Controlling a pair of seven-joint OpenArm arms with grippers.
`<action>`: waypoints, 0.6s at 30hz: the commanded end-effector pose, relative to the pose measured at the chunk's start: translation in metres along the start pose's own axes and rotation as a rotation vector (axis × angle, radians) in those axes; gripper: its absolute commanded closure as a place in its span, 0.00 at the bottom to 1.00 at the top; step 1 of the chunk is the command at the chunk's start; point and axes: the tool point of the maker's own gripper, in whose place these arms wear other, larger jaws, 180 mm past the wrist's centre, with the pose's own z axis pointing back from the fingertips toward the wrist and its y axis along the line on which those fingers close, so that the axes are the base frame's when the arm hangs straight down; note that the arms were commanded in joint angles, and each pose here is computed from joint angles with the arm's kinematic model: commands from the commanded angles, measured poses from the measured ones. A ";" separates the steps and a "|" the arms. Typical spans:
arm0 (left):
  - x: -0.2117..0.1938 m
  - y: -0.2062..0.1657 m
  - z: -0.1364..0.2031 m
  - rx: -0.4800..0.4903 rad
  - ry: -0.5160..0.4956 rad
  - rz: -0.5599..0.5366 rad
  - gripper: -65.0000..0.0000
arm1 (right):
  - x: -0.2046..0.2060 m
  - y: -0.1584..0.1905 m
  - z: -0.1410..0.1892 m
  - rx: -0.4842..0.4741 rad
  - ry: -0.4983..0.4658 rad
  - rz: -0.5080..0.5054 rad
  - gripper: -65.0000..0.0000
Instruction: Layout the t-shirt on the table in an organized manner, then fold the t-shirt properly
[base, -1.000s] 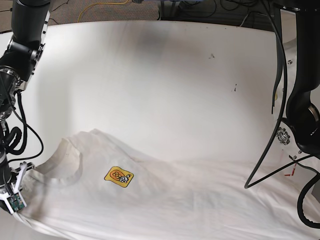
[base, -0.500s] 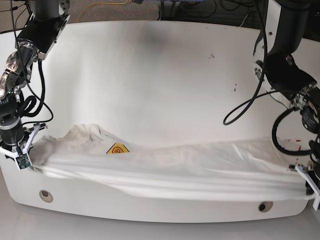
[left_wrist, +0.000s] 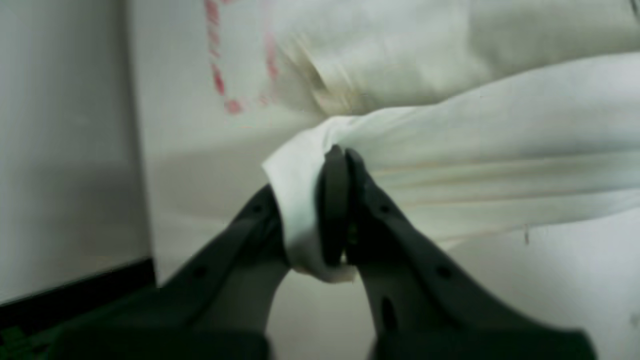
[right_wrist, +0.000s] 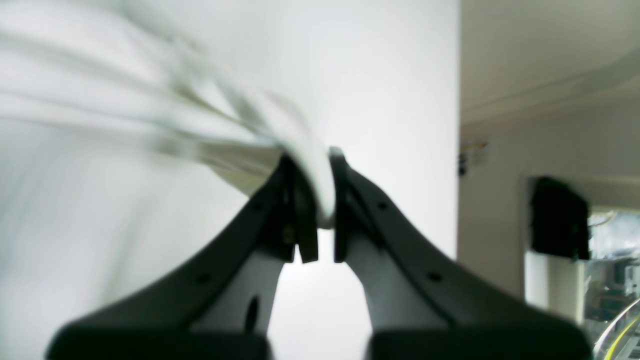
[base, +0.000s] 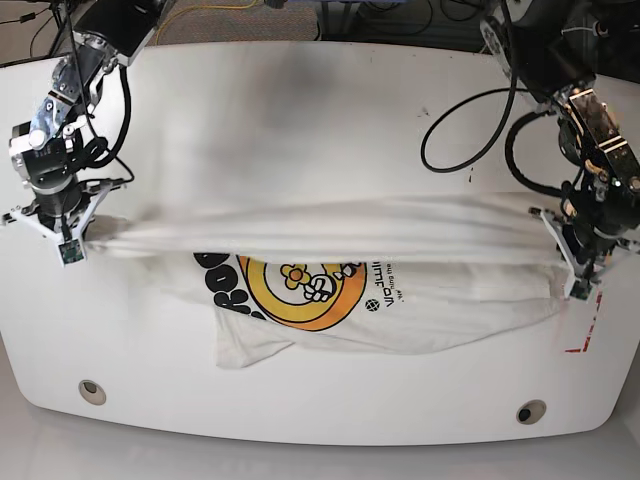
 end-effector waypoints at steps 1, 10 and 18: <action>0.001 0.002 0.003 0.021 -0.021 -0.002 0.97 | 0.001 -0.003 0.004 -0.021 -0.019 0.000 0.96; 0.040 0.010 0.009 0.039 -0.136 0.014 0.97 | 0.008 0.012 0.002 0.009 -0.082 -0.011 0.96; 0.129 0.045 0.039 0.102 -0.325 0.032 0.97 | 0.058 -0.033 0.008 -0.090 -0.192 0.013 0.96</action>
